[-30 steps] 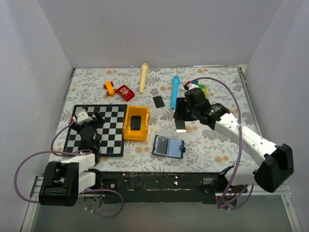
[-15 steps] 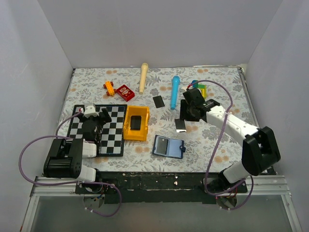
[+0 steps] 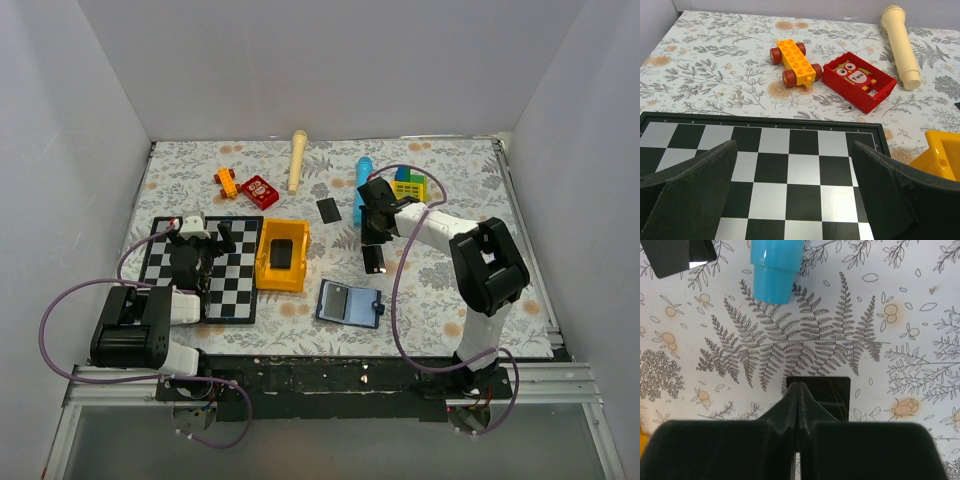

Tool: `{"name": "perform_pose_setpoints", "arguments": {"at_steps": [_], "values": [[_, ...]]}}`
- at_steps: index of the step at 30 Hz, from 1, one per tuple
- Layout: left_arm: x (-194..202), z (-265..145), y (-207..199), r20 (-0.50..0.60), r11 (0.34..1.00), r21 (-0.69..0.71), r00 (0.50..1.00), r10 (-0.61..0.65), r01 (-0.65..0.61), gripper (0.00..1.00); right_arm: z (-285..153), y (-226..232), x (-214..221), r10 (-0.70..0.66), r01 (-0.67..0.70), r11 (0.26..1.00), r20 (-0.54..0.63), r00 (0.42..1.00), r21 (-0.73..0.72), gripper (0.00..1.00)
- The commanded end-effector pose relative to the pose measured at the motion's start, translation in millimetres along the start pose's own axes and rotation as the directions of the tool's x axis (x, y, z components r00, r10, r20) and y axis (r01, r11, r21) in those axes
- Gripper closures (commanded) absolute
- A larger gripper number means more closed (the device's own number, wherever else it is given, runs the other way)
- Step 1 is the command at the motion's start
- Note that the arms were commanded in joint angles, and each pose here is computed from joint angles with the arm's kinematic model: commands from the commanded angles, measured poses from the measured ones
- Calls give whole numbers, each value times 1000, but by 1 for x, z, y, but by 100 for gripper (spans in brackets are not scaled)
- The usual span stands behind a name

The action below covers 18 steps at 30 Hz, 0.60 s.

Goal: Put the credit cards into the card holder
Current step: Move the credit card to the corner of the board.

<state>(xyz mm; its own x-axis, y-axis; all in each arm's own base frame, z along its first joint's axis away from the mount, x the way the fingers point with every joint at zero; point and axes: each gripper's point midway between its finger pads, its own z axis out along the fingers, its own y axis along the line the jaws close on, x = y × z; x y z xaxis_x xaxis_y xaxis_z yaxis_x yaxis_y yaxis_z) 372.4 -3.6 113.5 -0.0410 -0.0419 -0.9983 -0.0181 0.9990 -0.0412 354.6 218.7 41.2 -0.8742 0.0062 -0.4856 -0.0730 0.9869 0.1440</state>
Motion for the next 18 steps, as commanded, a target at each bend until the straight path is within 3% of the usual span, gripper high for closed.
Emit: {"name": "perform_pose_setpoints", "arguments": {"at_steps": [1, 18], "values": [[-6, 3, -3, 16, 1000, 17, 1000, 16, -17, 2, 7, 6, -28, -25, 24, 1000, 73, 997, 7, 99], [-7, 3, -2, 19, 1000, 15, 1000, 16, -16, 2, 10, -41, 73, -10, 24, 995, -143, 990, 99, 99]]}}
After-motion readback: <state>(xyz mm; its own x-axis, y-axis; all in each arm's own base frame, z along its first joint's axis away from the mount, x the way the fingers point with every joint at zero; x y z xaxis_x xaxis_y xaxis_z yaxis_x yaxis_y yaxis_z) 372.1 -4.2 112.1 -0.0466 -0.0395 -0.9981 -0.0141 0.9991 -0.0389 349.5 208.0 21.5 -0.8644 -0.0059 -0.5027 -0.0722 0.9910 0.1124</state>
